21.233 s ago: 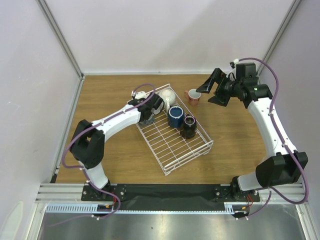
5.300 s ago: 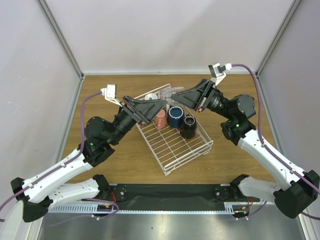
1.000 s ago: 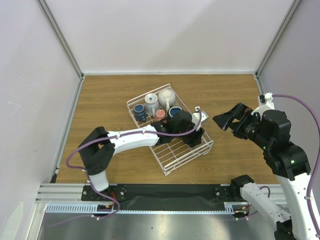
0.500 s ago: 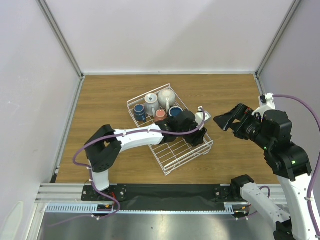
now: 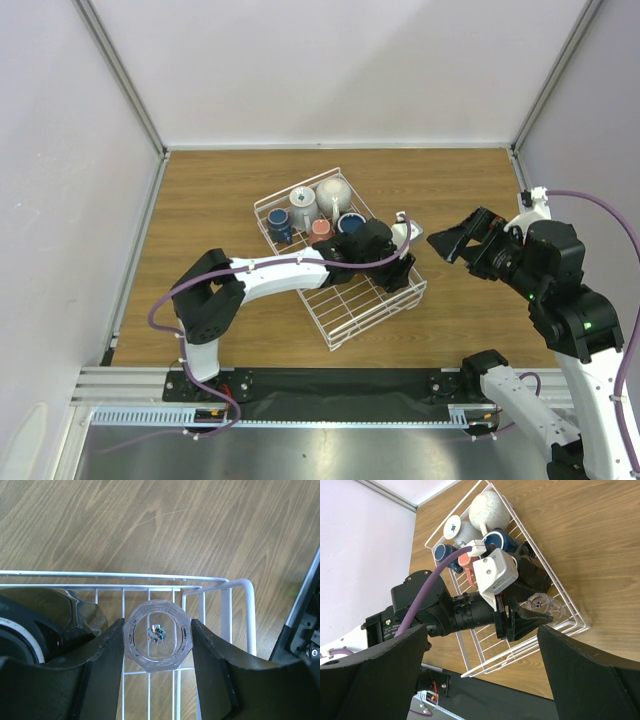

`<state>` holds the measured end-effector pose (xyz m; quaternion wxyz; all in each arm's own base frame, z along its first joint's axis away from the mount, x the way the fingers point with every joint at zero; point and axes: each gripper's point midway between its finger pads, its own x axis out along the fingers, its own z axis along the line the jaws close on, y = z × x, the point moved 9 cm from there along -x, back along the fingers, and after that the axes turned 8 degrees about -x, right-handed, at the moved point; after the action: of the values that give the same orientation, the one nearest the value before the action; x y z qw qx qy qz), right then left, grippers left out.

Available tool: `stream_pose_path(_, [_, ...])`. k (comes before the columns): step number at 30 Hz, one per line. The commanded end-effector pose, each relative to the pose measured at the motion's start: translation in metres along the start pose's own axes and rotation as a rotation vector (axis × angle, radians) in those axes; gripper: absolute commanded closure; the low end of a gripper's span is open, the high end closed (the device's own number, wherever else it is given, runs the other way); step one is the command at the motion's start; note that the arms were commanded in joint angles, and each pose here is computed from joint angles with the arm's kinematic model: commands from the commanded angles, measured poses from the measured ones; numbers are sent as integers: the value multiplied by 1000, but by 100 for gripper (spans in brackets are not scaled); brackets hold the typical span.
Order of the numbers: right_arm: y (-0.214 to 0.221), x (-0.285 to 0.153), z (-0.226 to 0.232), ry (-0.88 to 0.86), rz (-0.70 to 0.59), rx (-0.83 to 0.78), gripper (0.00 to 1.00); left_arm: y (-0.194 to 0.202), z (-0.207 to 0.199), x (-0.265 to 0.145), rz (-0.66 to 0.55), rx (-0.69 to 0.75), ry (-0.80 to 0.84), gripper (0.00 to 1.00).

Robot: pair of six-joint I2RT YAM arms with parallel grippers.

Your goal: Load the cups into the dish rack

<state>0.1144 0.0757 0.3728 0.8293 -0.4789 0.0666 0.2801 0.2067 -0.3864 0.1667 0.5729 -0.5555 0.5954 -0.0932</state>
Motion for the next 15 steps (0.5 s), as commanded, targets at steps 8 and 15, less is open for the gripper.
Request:
stream_pose_path(8, [-5,-11,6,-35,-24,-22,0,-4,-3,-12,-23,-8,-30,32])
stream_pose_path(15, [-4,-15,6,-38,-23,-16,1,-8,-5,-22,-53,-16,-33,26])
